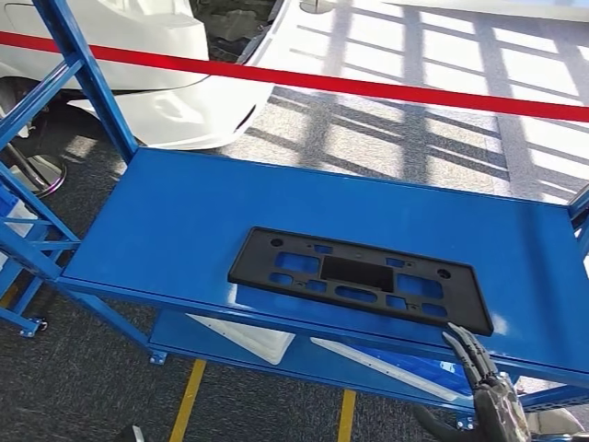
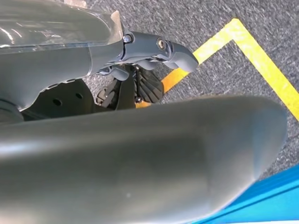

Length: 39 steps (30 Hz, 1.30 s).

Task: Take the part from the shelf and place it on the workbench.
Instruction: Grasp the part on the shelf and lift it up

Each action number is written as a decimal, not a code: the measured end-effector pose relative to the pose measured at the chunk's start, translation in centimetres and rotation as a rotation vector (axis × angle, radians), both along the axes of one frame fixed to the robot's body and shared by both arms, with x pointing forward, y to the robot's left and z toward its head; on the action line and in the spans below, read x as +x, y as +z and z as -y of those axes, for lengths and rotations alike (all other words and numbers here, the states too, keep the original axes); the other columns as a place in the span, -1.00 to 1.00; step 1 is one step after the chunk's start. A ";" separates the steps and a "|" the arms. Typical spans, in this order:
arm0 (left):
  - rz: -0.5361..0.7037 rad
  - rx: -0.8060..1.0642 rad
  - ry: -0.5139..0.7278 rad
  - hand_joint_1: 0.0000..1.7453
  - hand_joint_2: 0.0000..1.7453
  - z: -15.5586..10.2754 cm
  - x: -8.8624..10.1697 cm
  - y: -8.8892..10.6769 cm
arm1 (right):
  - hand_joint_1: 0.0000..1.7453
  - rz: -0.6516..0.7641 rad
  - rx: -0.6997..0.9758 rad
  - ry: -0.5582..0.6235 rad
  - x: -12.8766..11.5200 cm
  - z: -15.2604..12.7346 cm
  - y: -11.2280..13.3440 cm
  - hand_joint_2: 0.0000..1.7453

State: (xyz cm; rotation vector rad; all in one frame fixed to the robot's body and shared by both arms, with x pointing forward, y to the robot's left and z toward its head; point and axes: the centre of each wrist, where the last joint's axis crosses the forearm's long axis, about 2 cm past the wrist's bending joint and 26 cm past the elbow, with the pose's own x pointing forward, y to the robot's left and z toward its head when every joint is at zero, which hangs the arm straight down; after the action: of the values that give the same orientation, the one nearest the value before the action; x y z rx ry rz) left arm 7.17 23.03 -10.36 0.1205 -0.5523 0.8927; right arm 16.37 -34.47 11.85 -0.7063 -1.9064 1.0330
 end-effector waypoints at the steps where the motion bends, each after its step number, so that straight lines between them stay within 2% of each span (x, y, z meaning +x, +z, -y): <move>1: 0.002 -0.001 -0.002 -1.00 -1.00 0.0 0.0 0.0 | -1.00 0.001 -0.016 0.002 0.0 0.2 0.1 1.00; 8: 0.010 -0.005 -0.010 -1.00 -1.00 0.0 0.1 0.0 | -1.00 0.021 -0.120 0.007 0.4 1.5 1.0 1.00; 20: 0.008 -0.013 -0.017 -1.00 -1.00 0.1 0.2 0.0 | -1.00 0.091 -0.209 0.018 2.1 2.1 2.5 1.00; 31: 0.021 -0.024 -0.042 -1.00 -1.00 0.1 0.8 0.2 | -1.00 0.083 -0.378 0.095 7.7 2.6 4.5 1.00; 39: 0.023 -0.022 -0.054 -1.00 -1.00 0.2 1.0 0.2 | -1.00 0.041 -0.464 0.104 11.3 3.0 5.2 1.00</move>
State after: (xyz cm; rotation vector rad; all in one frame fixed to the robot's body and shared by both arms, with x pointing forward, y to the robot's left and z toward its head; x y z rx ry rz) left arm 8.16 22.86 -10.17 0.0747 -0.5643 0.8480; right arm 27.67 -37.49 17.03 -0.8970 -1.7654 1.5638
